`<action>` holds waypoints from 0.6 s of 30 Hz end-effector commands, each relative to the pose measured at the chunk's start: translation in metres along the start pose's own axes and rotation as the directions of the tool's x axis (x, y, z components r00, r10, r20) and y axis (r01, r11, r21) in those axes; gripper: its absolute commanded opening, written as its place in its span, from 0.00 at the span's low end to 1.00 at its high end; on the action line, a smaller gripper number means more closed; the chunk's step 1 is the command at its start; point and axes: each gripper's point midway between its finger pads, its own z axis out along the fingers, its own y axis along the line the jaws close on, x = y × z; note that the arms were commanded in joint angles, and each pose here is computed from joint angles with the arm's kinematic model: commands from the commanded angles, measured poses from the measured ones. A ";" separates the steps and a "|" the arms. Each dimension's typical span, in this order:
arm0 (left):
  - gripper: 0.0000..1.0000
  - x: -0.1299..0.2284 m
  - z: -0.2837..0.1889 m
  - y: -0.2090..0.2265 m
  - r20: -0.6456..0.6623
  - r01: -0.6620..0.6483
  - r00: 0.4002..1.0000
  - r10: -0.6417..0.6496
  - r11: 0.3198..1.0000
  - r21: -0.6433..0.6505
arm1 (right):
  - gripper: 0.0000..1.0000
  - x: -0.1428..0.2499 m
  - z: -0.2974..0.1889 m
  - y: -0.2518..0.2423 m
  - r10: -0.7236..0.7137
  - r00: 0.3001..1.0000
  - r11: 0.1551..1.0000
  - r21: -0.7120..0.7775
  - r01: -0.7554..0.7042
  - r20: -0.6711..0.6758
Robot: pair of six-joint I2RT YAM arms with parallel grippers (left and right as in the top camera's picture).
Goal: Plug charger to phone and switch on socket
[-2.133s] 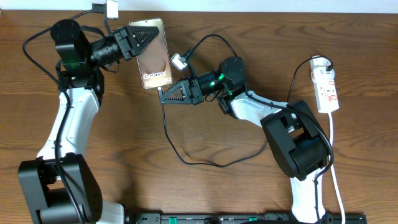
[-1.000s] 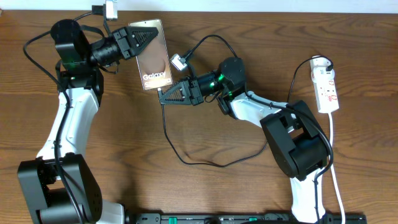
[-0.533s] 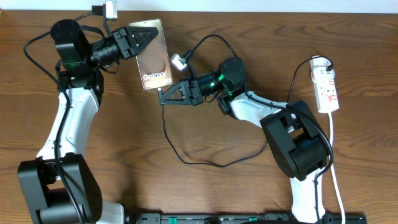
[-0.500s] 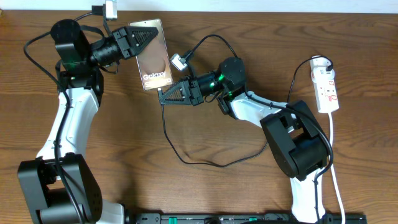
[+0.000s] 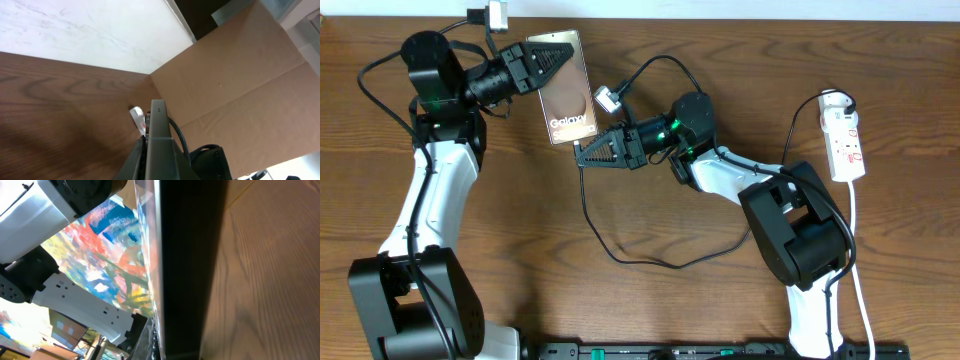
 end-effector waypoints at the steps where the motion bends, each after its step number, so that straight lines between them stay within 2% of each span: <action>1: 0.07 0.016 0.002 -0.011 -0.085 0.058 0.995 -0.053 0.997 0.058 | 0.01 -0.042 -0.013 -0.008 -0.050 0.978 0.996 0.076 0.035 0.204; 18: 0.07 0.020 0.002 -0.014 -0.107 0.035 0.994 -0.026 0.996 0.079 | 0.01 -0.043 -0.024 -0.009 -0.023 0.979 0.997 0.077 0.007 0.203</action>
